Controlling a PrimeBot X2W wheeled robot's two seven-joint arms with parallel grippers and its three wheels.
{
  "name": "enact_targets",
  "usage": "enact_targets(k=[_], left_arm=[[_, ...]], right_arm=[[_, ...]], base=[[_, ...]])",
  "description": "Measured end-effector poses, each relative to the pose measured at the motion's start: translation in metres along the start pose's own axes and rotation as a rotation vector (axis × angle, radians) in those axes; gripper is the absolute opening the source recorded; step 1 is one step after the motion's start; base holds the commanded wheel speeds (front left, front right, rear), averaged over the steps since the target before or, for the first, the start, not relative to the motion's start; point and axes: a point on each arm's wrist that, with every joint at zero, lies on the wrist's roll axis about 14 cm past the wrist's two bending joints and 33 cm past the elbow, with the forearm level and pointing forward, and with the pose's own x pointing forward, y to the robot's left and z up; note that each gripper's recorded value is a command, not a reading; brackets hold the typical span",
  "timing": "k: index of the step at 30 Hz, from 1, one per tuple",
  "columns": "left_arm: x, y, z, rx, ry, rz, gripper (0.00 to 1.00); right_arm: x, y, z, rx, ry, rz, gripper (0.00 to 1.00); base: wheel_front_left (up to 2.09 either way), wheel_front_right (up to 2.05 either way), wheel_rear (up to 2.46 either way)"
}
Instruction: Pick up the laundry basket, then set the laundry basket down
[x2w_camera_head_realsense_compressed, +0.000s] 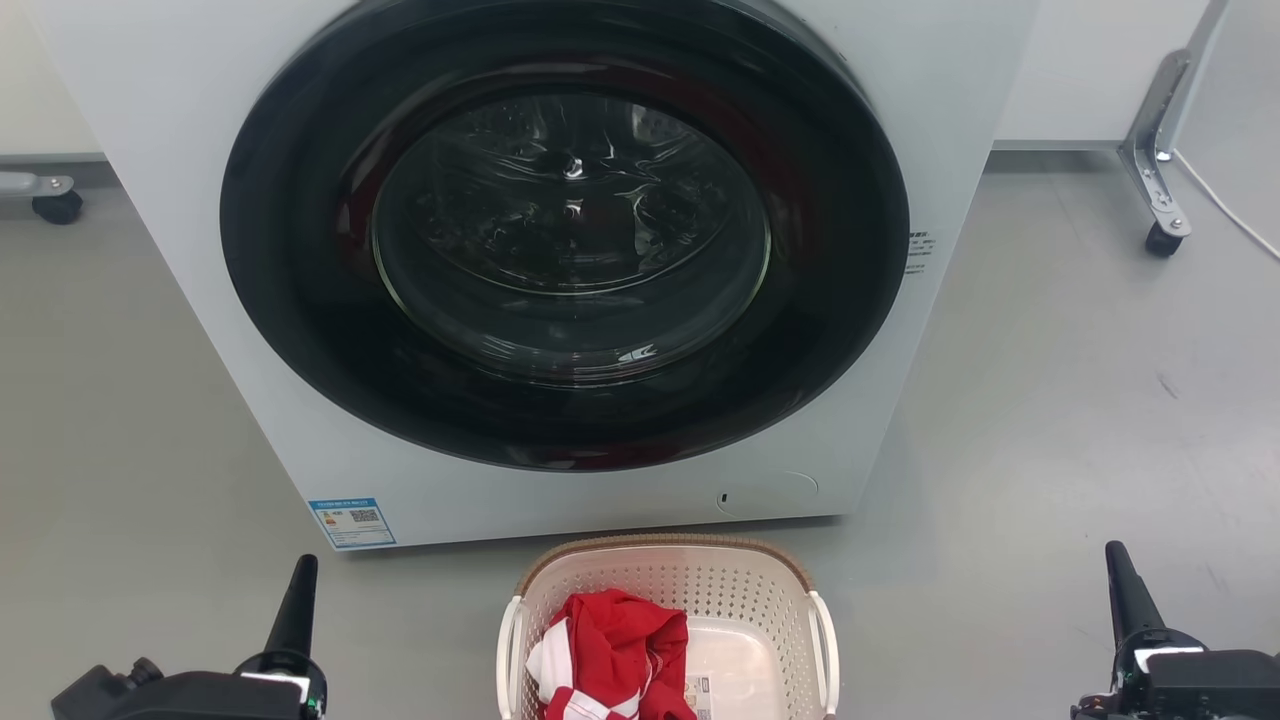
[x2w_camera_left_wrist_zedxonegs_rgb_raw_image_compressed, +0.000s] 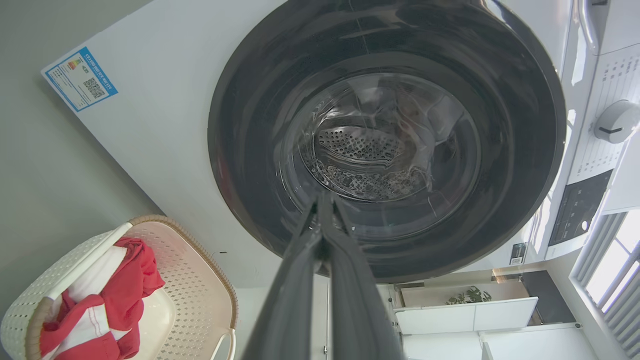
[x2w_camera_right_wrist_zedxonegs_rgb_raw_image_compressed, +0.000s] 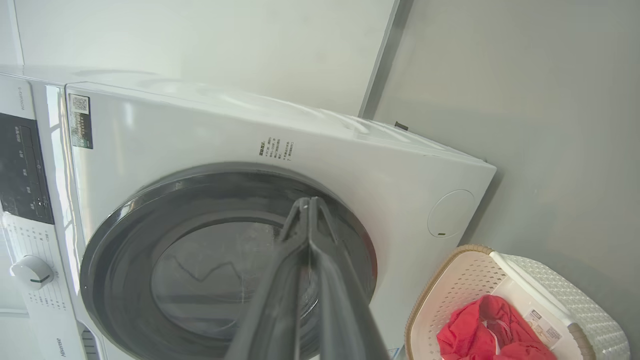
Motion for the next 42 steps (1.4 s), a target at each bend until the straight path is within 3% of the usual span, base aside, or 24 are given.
enact_targets(k=[16,42], left_arm=[[0.0042,-0.0035,0.0076,-0.228,-0.014,-0.04,0.0],[0.0051,-0.0059,0.0081,-0.243,-0.017,-0.052,0.0]], right_arm=[[0.0021,0.0002,0.0029,0.255,-0.006,0.03,0.0],[0.0044,0.0041,0.0032,0.258,-0.005,0.041,0.0]], base=[[0.0,0.0,0.0],[0.0,0.0,0.0]])
